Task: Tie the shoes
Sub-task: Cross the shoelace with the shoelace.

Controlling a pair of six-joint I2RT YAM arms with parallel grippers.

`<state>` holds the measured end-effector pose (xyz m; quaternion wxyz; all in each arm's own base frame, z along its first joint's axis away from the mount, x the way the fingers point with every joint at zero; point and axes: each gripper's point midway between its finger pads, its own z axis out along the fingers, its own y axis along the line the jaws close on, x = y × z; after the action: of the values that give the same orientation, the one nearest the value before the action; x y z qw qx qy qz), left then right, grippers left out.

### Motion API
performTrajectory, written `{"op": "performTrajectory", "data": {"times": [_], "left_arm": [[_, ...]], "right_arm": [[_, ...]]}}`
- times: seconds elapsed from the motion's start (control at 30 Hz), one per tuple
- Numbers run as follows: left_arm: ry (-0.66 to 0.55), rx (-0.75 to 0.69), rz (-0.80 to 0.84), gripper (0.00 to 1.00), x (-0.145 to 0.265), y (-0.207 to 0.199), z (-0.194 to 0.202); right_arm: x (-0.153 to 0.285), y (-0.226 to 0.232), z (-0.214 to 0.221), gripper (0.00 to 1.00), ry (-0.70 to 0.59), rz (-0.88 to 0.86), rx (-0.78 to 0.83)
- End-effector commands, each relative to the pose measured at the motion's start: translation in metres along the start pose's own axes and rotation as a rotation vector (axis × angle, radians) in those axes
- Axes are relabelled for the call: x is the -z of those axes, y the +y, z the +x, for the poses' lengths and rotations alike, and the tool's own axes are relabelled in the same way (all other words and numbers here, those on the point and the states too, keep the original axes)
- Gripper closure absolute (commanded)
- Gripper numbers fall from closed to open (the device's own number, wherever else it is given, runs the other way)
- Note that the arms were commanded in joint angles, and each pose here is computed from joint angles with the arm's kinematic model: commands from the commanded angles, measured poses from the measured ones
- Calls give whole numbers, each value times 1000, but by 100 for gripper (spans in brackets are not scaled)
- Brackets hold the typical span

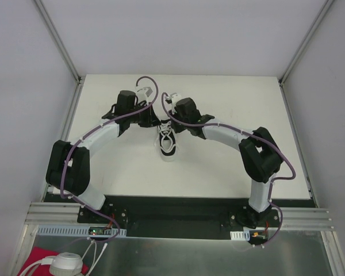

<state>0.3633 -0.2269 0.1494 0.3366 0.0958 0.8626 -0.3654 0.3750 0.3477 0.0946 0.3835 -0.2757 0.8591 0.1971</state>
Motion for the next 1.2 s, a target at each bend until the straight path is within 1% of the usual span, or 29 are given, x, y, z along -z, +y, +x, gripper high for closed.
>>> {"op": "performTrajectory", "data": {"times": [0.0, 0.2, 0.33, 0.5, 0.67, 0.93, 1.1, 1.13, 1.17], "left_arm": [[-13, 9, 24, 100, 9, -10, 1], [-3, 27, 31, 100, 9, -11, 6], [15, 44, 32, 100, 7, -9, 12], [43, 67, 49, 100, 5, -9, 23], [53, 80, 41, 100, 5, -6, 28], [31, 112, -16, 100, 2, 5, 23], [59, 162, -10, 100, 2, 8, 33], [65, 167, -4, 97, 2, 7, 35], [70, 179, -8, 91, 2, 9, 38]], "right_arm": [[19, -15, -36, 99, -136, 144, 58], [14, -11, -31, 99, -139, 213, 102], [8, -16, -24, 99, -156, 280, 33], [-1, -9, -15, 99, -164, 248, -53], [-7, -4, -16, 99, -181, 231, -145], [-9, 0, -20, 99, -210, 214, -185], [-12, 0, -25, 99, -233, 213, -186], [-12, 1, -24, 99, -231, 206, -181], [-13, 1, -23, 99, -231, 203, -177]]}}
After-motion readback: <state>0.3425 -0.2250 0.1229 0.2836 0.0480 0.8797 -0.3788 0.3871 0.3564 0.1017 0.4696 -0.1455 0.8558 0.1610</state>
